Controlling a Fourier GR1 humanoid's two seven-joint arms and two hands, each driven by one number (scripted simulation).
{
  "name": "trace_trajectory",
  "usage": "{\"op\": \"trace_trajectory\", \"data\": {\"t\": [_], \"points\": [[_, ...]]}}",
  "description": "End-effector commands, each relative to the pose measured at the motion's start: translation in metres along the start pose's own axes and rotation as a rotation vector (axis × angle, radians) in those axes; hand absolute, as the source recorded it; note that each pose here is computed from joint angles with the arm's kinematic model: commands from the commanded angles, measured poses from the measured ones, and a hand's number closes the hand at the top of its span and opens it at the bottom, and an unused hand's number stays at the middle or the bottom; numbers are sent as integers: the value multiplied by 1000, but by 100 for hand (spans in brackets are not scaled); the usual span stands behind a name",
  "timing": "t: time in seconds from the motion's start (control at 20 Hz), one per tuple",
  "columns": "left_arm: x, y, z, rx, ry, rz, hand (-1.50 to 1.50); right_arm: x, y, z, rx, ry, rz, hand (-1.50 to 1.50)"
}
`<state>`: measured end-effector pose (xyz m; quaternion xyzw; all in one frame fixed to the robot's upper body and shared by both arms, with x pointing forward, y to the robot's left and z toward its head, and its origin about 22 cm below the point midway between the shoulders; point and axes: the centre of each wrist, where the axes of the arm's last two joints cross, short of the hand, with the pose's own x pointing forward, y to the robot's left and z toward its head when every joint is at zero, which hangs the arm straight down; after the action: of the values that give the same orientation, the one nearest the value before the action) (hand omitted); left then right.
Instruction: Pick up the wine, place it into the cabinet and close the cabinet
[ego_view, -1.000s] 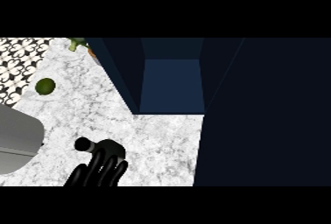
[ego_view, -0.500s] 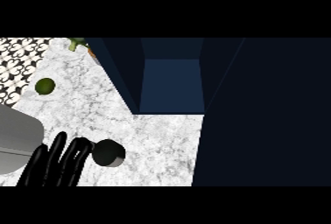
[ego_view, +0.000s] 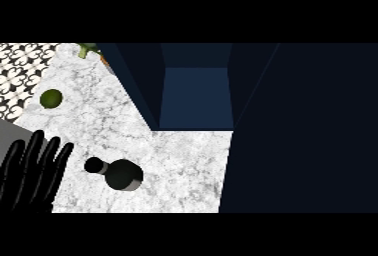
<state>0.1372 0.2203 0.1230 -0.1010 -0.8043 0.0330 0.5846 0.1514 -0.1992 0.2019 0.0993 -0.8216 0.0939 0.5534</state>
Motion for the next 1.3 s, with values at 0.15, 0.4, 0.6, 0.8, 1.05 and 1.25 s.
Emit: {"op": "trace_trajectory", "data": {"t": [0.15, 0.4, 0.6, 0.8, 1.05, 1.25], "points": [[-37, 46, -3, 30, 50, -15, -150, 8, 5, 5, 25, -34, 0, -150], [-73, 62, -13, 47, 127, -40, -150, 7, 4, 2, 3, -41, 6, -150], [-95, 77, -14, 31, 149, -39, -150, 14, -5, 8, 10, -36, -26, -150], [-112, 82, 9, 29, 201, -52, -150, 18, 0, 23, 6, -37, -13, -150], [-146, 104, 5, 33, 210, -44, -150, 27, -4, 7, 15, -15, -5, -150], [-151, 125, 15, 24, 227, -44, -150, 10, -10, 10, 4, -53, -24, -150]]}}
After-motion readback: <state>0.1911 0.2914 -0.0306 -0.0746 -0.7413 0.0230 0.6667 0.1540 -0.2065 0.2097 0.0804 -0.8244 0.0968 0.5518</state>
